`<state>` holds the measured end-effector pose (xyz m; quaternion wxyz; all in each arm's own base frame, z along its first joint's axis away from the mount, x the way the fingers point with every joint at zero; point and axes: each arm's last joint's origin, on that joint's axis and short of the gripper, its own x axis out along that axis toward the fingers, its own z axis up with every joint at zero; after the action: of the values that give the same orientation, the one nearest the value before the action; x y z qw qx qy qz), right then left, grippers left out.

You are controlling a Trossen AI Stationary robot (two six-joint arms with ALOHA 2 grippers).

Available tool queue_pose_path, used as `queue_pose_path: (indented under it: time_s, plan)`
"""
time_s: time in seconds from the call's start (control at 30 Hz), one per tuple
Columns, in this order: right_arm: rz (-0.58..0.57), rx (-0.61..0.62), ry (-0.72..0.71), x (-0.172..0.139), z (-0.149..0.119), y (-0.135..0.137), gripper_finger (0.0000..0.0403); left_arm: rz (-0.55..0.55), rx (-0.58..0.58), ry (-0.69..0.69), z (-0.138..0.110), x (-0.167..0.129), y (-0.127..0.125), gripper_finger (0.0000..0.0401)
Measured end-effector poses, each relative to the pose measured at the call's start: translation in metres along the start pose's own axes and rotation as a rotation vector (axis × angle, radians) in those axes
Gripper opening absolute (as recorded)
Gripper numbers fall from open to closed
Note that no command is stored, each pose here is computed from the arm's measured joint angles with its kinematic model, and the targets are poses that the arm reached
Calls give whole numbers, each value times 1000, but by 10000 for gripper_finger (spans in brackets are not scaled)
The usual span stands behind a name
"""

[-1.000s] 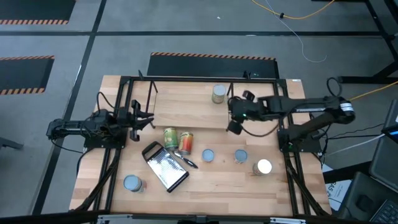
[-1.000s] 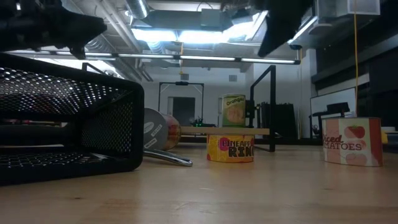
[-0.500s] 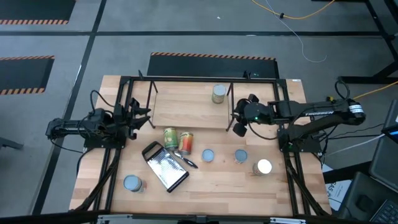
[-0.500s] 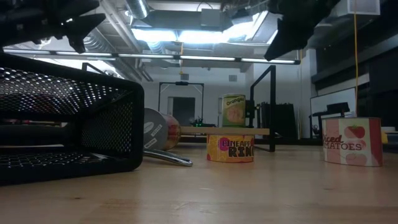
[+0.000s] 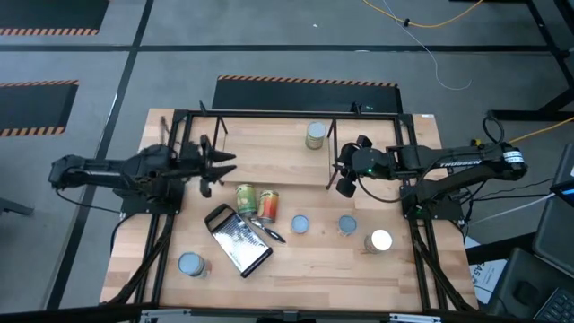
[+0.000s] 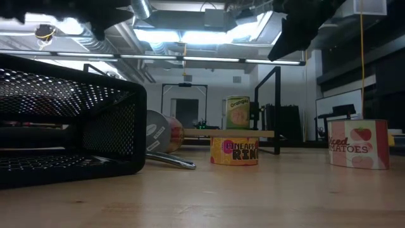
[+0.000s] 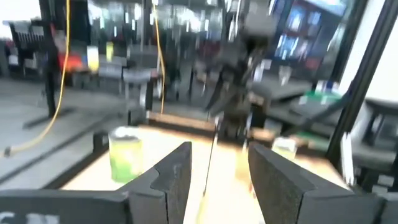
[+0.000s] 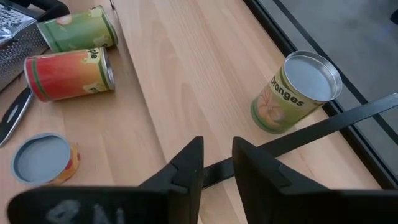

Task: Pick and place cans onto a shelf
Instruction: Put the canned pears on the shelf

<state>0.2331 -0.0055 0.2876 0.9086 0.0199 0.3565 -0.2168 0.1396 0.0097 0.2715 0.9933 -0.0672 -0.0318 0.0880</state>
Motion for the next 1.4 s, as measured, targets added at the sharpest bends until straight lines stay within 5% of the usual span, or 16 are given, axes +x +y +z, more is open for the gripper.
queue_pose_path:
  time_s: [0.3,0.53,1.0,1.4]
  plan:
    - [24,-2,9,0,0,1,90,58,29,383,36,49,-11,150]
    - [68,-5,19,0,-1,2,90,111,47,674,39,82,-8,150]
    - [69,-54,17,0,-1,2,90,59,-163,1170,-17,110,30,150]
    - [69,-59,18,0,-1,2,90,77,-323,1323,-53,125,60,152]
